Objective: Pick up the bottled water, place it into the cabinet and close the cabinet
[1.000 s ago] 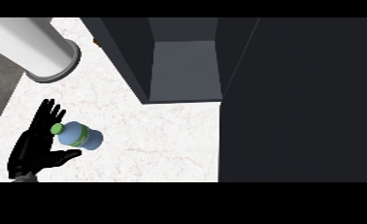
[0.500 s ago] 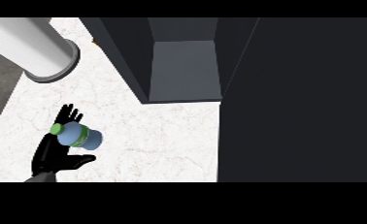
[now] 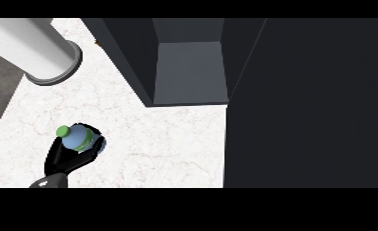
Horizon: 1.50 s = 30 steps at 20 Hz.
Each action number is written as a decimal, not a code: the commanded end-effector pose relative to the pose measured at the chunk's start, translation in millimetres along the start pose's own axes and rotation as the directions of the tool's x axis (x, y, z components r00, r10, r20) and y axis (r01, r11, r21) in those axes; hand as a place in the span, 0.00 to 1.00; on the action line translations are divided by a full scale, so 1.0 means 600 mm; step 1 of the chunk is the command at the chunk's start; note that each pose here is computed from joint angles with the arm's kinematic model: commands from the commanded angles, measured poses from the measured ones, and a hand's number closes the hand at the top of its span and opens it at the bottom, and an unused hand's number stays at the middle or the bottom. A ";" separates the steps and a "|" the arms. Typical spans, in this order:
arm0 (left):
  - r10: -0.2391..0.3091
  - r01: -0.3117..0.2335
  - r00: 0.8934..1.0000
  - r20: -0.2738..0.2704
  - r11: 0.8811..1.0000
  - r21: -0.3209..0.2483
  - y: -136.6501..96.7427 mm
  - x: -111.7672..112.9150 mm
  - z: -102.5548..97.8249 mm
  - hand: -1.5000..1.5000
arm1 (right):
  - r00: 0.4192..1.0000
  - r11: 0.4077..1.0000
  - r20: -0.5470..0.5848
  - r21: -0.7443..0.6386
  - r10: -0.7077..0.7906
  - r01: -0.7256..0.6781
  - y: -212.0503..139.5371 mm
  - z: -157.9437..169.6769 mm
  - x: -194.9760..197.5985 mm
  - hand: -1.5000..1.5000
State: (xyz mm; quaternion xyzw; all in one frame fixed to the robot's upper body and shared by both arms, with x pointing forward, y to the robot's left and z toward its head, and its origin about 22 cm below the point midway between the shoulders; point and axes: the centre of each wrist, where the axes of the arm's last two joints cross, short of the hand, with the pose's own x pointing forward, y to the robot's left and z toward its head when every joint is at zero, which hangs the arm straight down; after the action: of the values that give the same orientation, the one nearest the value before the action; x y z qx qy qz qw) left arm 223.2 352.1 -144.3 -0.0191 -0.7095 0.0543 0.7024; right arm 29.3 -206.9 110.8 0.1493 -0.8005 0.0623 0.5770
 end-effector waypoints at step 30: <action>-0.024 0.060 0.983 0.180 0.978 -0.199 -0.354 0.065 -0.102 1.00 | 0.998 0.998 0.018 -0.020 0.060 -0.060 -0.010 -0.004 0.038 0.00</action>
State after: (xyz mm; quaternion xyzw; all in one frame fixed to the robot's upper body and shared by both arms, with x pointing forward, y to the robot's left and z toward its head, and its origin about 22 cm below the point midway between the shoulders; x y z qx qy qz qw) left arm 281.9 175.6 -111.9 -0.0679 -0.7772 -0.0346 0.6246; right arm 27.6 -214.7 109.9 0.1180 -0.8012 0.0792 0.5812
